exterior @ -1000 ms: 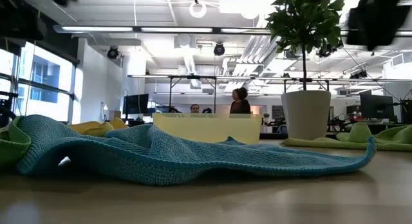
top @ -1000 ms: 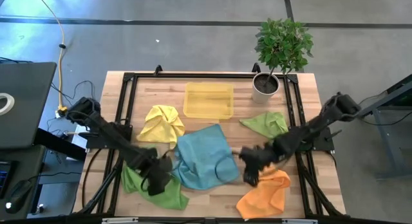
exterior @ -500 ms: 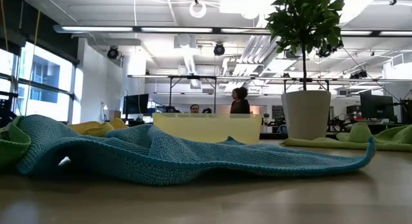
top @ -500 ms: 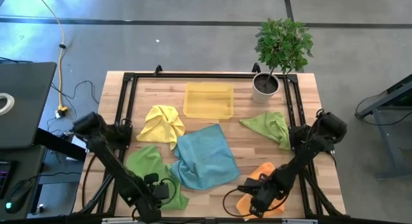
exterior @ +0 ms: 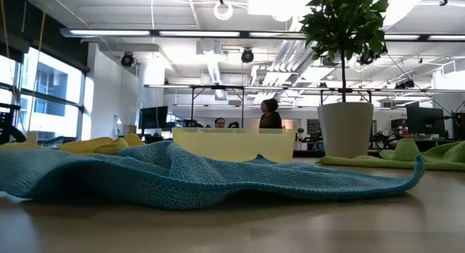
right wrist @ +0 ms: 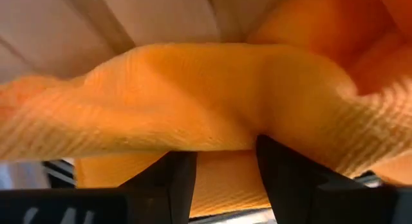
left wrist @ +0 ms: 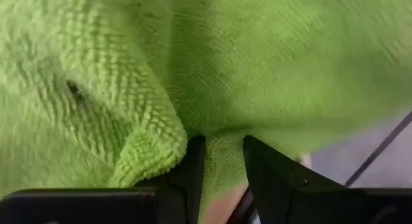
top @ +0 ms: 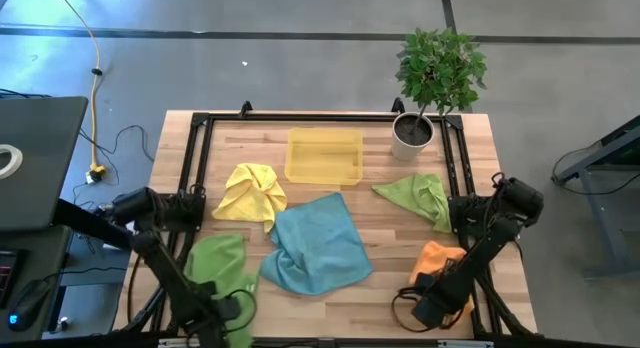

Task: Fold microfiber towels
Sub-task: Prepare the microfiber cloths

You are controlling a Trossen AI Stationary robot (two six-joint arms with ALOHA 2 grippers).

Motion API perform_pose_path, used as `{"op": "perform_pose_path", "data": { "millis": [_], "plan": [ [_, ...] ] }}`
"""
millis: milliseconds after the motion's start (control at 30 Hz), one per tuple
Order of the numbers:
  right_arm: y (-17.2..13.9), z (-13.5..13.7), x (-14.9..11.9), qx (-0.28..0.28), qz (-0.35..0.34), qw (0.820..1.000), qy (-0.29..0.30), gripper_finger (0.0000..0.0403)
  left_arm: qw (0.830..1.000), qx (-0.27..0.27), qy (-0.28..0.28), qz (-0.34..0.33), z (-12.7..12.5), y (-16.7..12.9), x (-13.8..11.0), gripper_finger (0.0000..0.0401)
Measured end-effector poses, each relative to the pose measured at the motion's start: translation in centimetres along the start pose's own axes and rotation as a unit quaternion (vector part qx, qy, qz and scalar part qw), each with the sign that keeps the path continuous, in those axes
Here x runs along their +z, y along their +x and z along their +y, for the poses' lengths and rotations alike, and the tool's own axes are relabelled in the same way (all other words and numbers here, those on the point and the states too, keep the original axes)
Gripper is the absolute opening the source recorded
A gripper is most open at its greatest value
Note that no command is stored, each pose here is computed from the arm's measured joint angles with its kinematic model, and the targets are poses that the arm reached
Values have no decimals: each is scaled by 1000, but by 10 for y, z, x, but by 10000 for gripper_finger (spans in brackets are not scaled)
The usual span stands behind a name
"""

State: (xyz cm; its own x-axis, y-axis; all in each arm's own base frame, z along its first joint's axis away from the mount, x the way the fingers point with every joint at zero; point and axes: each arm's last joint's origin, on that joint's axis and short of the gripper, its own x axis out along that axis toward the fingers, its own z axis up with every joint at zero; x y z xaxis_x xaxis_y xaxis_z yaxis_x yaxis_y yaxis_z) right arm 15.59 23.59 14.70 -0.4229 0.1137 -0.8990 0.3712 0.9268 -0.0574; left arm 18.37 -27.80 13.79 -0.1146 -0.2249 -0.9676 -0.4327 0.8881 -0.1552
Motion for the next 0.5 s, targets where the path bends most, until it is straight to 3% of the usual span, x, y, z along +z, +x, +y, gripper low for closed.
{"op": "perform_pose_path", "data": {
  "millis": [100,233,333,500],
  "plan": [
    [-3,-2,-4,-1,-9,1000,-4,156,999,27,-15,15,4,0,-16,101],
    [-19,-1,-7,17,-50,999,-9,156,998,45,-45,-2,8,-4,-18,101],
    [-40,3,-9,35,-97,995,-12,156,997,49,-51,-27,12,-15,-13,101],
    [-74,4,-7,46,-213,976,1,156,989,102,-64,-84,29,-37,-6,101]
  ]
}}
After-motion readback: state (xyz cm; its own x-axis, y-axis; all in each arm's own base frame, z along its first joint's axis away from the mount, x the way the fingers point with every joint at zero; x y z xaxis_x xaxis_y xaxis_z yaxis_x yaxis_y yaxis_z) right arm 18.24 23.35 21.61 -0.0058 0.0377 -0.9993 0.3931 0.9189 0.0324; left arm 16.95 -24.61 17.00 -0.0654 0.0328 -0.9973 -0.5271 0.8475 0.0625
